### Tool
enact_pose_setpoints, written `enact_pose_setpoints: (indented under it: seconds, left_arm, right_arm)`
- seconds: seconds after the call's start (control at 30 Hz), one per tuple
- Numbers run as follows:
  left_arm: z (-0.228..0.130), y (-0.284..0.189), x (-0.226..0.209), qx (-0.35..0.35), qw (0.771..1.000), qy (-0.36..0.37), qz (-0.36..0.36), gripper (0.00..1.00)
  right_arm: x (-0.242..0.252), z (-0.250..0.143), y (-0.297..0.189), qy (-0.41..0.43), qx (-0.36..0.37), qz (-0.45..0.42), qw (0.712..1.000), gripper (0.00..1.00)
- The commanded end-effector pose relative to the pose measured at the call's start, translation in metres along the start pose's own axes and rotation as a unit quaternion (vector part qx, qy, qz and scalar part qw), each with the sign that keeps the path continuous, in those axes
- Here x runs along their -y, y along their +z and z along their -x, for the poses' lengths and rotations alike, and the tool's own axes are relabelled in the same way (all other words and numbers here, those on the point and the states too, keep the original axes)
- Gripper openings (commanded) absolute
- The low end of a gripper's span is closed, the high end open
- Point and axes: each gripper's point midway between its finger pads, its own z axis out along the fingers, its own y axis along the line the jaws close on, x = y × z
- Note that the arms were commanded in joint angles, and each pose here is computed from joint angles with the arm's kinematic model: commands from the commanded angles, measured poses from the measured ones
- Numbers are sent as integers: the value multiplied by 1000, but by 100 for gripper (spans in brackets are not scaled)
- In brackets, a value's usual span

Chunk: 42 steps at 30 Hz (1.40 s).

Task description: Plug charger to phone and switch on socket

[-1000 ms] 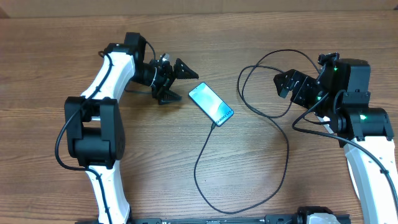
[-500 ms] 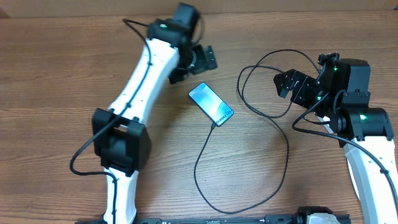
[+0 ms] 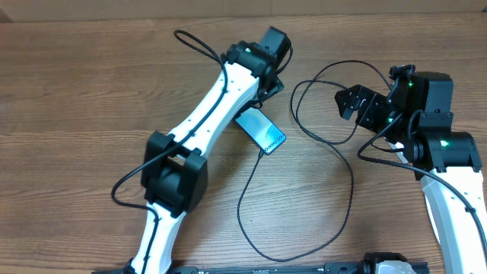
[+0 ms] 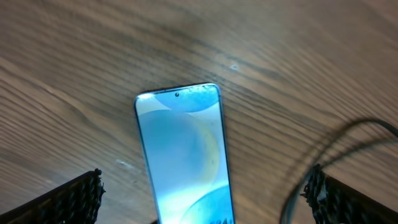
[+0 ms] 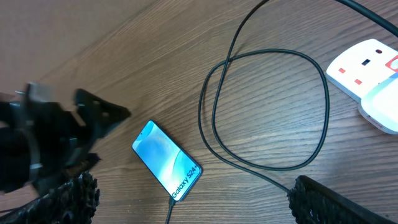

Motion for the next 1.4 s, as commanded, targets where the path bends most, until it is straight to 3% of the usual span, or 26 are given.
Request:
enact_pose_setpoints:
  seconds: [0.0, 0.43, 0.63, 1.17, 1.37]
  left_arm:
    - [-13, 40, -4, -19, 998, -49, 33, 100]
    - [-41, 93, 10, -74, 997, -3, 22, 100]
    - [-48, 92, -8, -88, 994, 5, 59, 100]
    - [-62, 88, -10, -136, 989, 26, 54, 100]
    - [-57, 90, -17, -128, 989, 24, 67, 90]
  right_arm:
    - [-2, 4, -1, 0, 5, 0, 1000, 100]
    - [-2, 4, -1, -1, 5, 0, 1000, 100]
    - [-2, 4, -1, -1, 5, 0, 1000, 100]
    - [-2, 4, -1, -1, 5, 0, 1000, 100]
    - [-2, 4, -1, -1, 5, 0, 1000, 100]
